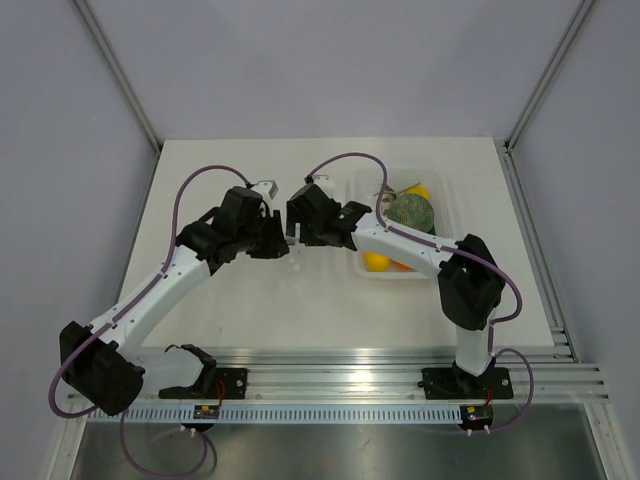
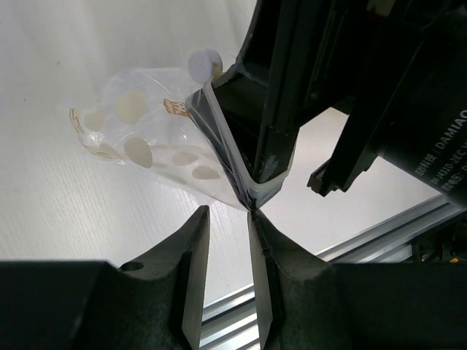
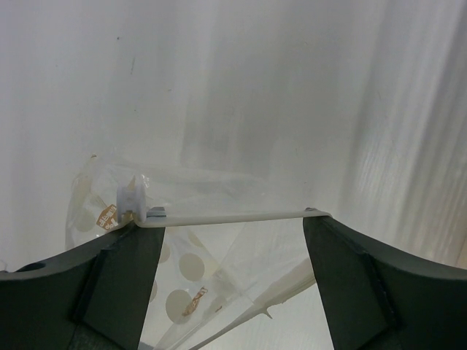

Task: Place the food in the zip-top bag and seal the zipper
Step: Open the zipper of the food storage bag at the center of the board.

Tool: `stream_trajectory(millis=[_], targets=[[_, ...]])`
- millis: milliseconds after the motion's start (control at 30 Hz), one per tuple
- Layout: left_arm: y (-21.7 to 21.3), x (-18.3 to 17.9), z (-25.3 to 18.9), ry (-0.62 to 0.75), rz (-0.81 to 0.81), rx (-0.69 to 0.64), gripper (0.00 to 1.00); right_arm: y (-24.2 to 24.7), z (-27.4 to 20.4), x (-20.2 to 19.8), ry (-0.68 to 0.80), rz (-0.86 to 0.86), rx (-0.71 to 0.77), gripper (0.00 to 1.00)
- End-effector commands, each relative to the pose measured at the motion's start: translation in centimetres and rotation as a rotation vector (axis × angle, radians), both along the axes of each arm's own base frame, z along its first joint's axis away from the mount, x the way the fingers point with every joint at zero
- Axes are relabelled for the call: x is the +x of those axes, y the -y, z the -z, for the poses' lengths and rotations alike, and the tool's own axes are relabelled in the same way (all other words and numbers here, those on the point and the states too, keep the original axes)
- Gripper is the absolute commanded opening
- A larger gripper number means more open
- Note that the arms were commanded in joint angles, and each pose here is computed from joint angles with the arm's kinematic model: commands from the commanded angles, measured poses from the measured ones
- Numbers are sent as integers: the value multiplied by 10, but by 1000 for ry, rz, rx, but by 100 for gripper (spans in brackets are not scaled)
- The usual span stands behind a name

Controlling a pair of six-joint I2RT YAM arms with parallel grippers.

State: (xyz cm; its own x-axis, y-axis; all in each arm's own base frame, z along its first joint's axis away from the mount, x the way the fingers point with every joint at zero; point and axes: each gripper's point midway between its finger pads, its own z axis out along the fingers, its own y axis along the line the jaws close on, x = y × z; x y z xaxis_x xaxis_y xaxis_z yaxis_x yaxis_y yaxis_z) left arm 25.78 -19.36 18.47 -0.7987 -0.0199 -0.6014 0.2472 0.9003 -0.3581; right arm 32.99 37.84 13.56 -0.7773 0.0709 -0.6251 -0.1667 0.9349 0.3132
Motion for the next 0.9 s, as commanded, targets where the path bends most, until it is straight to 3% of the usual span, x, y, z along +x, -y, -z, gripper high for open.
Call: stream_trajectory(millis=[0,133,167,233,300,400,433,567,633,733,767,867], targets=[[-1,14,-18,61,-19,0,30,9,11,-1,-19,-7,-82,92],[-3,15,-19,70,-23,15,28,7,13,-1,-20,-18,-87,91],[-3,15,-20,72,-20,18,23,7,15,-1,-23,-20,-88,91],[-3,15,-19,72,-19,20,14,6,15,-1,-26,-28,-85,75],[-4,15,-18,68,-18,20,12,5,16,0,-27,-28,-80,53],[-4,15,-18,69,-19,21,12,3,16,-1,-29,-35,-66,42],[-4,14,-17,65,-18,21,11,3,16,-1,-30,-33,-64,28],[-5,14,-15,66,-17,27,11,4,16,0,-26,-25,-64,0],[-5,14,-15,67,-17,26,10,5,16,0,-28,-26,-65,0],[-5,13,-15,65,-17,26,10,4,15,-1,-27,-29,-54,24],[-5,14,-14,65,-18,26,10,5,14,-1,-25,-29,-49,42],[-4,14,-15,65,-16,24,10,4,9,-2,-13,-37,-35,52]])
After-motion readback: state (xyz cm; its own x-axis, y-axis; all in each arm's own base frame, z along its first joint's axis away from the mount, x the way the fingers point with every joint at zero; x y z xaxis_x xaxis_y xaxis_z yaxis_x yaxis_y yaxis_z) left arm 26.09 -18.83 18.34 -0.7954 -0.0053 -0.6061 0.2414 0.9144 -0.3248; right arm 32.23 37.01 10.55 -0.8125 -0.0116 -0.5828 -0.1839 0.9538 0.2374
